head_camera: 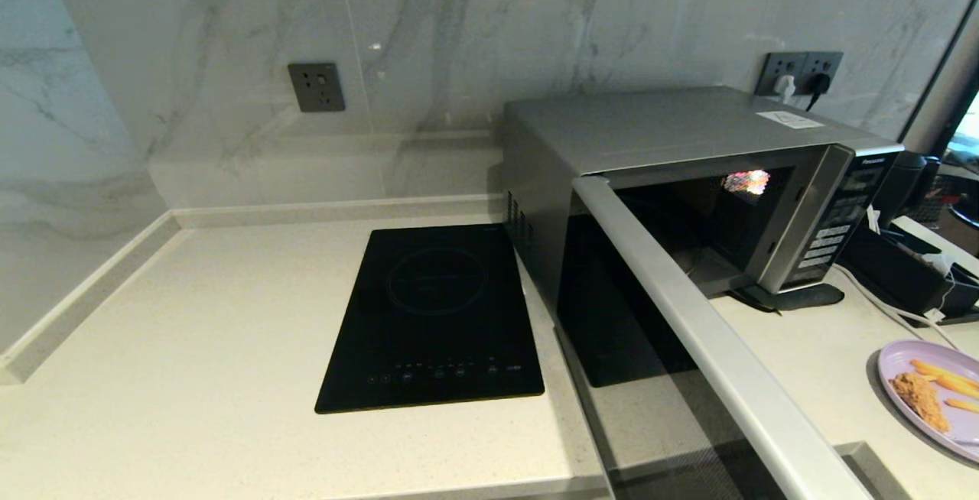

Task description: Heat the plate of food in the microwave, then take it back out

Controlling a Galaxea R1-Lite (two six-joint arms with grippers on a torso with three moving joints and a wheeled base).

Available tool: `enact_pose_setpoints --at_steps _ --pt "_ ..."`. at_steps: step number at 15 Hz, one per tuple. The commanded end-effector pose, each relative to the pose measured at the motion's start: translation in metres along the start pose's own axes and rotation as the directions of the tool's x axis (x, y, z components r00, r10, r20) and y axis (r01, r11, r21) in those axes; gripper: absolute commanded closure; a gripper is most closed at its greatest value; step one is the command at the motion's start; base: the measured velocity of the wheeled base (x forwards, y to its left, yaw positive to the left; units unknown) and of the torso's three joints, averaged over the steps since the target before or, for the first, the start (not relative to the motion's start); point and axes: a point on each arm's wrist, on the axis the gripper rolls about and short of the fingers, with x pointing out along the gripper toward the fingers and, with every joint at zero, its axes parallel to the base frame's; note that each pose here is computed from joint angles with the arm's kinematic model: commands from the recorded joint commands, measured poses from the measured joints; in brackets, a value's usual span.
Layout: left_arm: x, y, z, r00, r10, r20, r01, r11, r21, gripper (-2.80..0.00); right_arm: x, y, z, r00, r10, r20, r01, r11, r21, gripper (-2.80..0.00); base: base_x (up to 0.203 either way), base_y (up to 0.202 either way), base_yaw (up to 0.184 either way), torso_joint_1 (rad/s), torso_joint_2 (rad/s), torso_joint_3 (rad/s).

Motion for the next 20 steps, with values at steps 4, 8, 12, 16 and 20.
enact_pose_setpoints --at_steps 4,8,12,16,20 --pt "0.0 0.0 0.0 1.0 0.001 0.0 -0.001 1.0 -0.002 0.0 -0.079 0.049 0.008 0.955 0.247 0.165 -0.218 0.961 -0.172 -2.8 0.0 0.0 0.0 0.0 0.0 0.0" --pt "0.0 0.0 0.0 1.0 0.001 0.0 -0.001 1.0 -0.001 0.0 -0.112 0.084 -0.003 0.927 0.363 0.092 -0.335 0.914 -0.23 -2.8 0.0 0.0 0.0 0.0 0.0 0.0" --pt "0.0 0.0 0.0 1.0 0.001 0.0 -0.001 1.0 -0.002 0.0 -0.146 0.116 -0.025 0.882 0.457 -0.118 -0.472 0.853 -0.222 0.0 0.0 0.0 0.0 0.0 0.0 0.0" --pt "0.0 0.0 0.0 1.0 0.001 0.0 -0.001 1.0 -0.002 0.0 -0.183 0.136 -0.058 0.777 0.516 -0.361 -0.613 0.75 -0.248 0.0 0.0 0.0 0.0 0.0 0.0 0.0" --pt "0.0 0.0 0.0 1.0 0.001 0.0 -0.001 1.0 -0.001 0.0 -0.226 0.14 -0.091 0.607 0.507 -0.612 -0.762 0.591 -0.265 0.0 0.0 0.0 0.0 0.0 0.0 0.0"
